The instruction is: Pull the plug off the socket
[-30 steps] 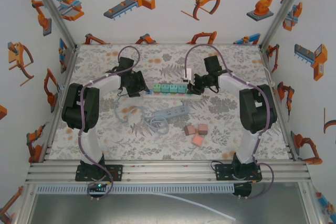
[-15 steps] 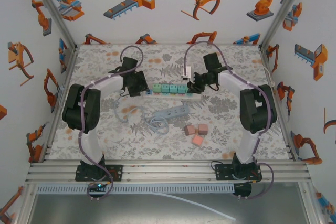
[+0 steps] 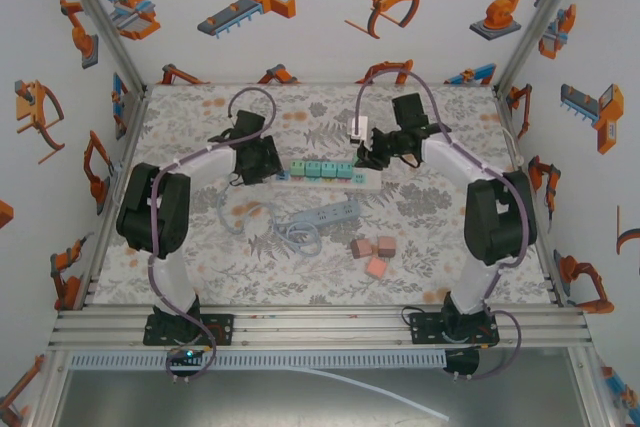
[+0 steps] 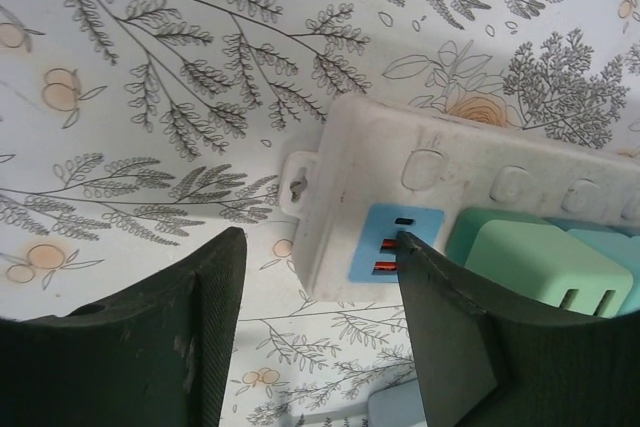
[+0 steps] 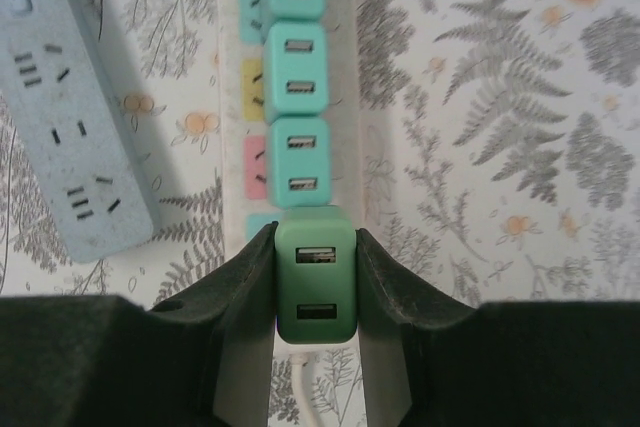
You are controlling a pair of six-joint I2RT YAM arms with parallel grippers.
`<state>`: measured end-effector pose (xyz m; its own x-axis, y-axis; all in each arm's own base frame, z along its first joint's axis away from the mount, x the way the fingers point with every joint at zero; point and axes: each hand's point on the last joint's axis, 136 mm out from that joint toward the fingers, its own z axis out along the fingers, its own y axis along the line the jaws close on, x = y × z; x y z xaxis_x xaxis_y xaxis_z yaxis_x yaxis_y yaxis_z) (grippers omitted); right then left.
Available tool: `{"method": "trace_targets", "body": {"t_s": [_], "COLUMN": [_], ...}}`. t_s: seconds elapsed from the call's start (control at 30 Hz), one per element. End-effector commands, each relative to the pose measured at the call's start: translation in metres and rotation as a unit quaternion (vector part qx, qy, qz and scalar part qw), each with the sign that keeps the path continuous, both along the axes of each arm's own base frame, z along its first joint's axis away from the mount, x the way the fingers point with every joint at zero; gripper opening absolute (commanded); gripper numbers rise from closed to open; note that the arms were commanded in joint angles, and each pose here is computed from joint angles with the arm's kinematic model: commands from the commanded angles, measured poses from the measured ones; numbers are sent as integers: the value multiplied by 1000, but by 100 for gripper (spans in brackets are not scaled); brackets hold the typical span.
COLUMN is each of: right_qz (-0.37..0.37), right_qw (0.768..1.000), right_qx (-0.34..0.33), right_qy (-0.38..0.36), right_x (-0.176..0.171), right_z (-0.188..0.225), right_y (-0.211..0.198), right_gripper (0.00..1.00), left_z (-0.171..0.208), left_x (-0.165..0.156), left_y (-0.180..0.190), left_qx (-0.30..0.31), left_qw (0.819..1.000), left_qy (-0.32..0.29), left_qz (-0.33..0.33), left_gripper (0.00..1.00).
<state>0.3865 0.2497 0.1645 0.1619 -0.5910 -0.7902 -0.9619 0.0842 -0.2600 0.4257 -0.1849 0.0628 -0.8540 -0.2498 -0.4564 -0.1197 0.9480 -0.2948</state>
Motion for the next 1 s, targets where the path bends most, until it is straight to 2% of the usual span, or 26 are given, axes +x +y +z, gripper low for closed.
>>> {"method": "trace_targets", "body": {"t_s": [0.0,0.17,0.27,0.37,0.5,0.57,0.67,0.77,0.9,0.97], "right_qz": [-24,-107,-175,-244,-345,-374,-414,-452,-464,-469], "right_qw": [997,983,963,932,872,843,799,758,733,722], "right_qx": [72,149,207,262,318,345,377,392,390,385], "right_qy": [-30,-20,9,58,140,174,218,259,307,334], "right_x": [-3,-7,-9,-9,-9,-14,-20,-24,-32,-35], "right_z": [52,91,114,132,137,133,119,99,72,57], "right_y": [9,0,-11,-23,-46,-55,-66,-78,-77,-76], "right_gripper": [25,22,21,20,20,20,19,19,19,20], "left_z": [21,70,108,148,200,224,250,266,272,272], "left_x": [-9,-12,-18,-31,-60,-81,-111,-142,-188,-199], "left_y": [10,3,-4,-13,-23,-29,-32,-38,-49,-52], "left_qx": [19,-16,-47,-76,-110,-118,-114,-94,-60,-43], "left_qw": [1000,998,994,985,958,935,899,853,754,723], "left_qy": [-10,-51,-91,-138,-215,-258,-314,-357,-419,-440], "left_qz": [-1,-12,-35,-76,-153,-212,-282,-369,-502,-531], "left_gripper": [59,62,64,68,77,82,84,87,92,96]}}
